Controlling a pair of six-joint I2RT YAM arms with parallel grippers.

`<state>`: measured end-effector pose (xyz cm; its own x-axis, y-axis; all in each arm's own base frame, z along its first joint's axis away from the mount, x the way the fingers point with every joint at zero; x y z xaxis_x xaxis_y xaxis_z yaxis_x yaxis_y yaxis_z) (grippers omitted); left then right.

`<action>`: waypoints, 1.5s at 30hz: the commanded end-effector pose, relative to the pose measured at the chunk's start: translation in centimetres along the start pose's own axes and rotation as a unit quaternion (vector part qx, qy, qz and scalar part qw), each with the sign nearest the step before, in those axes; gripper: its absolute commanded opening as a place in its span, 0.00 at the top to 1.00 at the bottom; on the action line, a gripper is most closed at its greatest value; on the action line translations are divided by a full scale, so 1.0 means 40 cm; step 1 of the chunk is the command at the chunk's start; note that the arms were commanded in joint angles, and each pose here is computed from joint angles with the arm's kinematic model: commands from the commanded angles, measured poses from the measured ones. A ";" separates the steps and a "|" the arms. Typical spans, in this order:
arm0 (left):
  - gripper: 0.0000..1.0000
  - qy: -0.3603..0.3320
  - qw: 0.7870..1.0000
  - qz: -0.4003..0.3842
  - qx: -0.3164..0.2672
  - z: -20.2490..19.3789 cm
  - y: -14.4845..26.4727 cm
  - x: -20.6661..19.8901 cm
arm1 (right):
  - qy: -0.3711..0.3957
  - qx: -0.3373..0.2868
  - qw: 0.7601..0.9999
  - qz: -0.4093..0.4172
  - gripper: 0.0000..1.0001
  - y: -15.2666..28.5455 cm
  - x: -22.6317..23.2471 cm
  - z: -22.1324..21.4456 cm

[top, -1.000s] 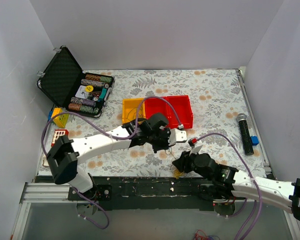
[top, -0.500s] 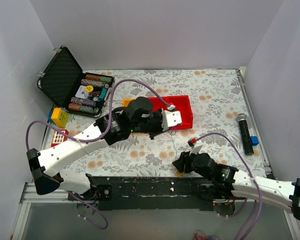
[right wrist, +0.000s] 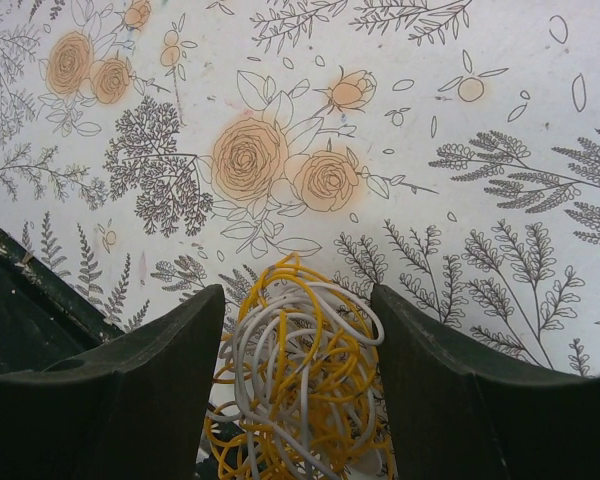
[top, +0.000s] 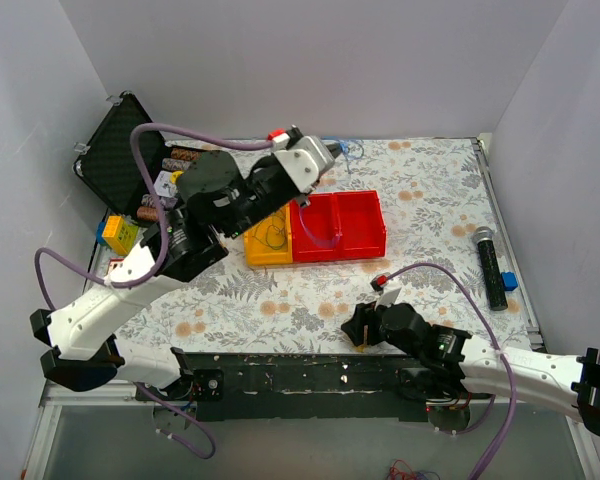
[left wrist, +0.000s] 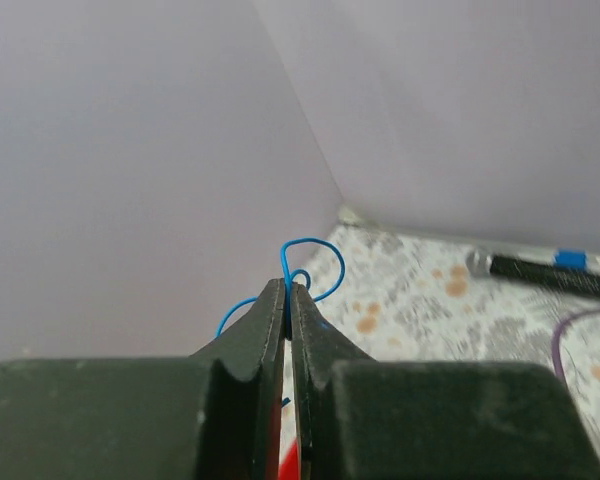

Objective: Untangle the cables

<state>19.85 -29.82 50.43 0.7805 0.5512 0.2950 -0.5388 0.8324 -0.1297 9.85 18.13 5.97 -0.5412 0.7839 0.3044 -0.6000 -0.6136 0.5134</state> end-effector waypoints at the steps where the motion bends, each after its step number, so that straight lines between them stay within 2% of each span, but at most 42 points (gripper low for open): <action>1: 1.00 -0.011 0.990 0.077 -0.114 0.173 0.047 0.085 | -0.012 -0.020 1.000 0.012 0.31 -0.006 0.012 0.012; 5: 1.00 -0.025 0.973 0.120 -0.194 0.266 0.073 0.128 | -0.014 -0.016 1.000 0.010 0.32 -0.007 0.009 0.006; 7: 1.00 -0.034 0.972 0.119 -0.198 0.274 0.067 0.128 | -0.016 -0.015 1.000 0.010 0.32 -0.007 0.008 0.004; 11: 0.99 -0.038 0.977 0.115 -0.177 0.228 0.045 0.115 | -0.017 -0.018 1.000 0.012 0.34 -0.006 0.008 0.004; 22: 0.99 -0.035 0.986 0.130 -0.102 0.006 0.011 0.067 | -0.023 -0.027 0.999 0.016 0.35 0.000 0.008 0.007; 35: 0.95 -0.041 0.987 0.153 -0.030 -0.197 0.001 0.032 | -0.028 -0.030 0.999 0.014 0.37 0.001 0.000 -0.003; 39: 0.97 -0.024 0.981 0.192 -0.007 -0.244 0.007 0.067 | -0.028 -0.030 0.999 0.013 0.37 0.002 -0.003 -0.007; 45: 1.00 0.018 0.964 0.262 0.032 -0.312 0.032 0.184 | -0.030 -0.030 0.999 0.014 0.37 0.002 -0.003 -0.008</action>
<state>26.77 -27.44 39.56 0.4968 0.8207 0.2821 -0.8149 0.5530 -0.1735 9.64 18.06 5.95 -0.5347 0.7660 0.3568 -0.6089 -0.6420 0.4659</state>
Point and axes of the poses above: each gripper's point midway between its finger pads, its own y axis back along the fingers, its own x axis along the line the jaws close on, z = x × y, the point moved 5 cm from there along y, back along the fingers, and after that the axes turned 7 degrees about y, right-handed, at the moved point
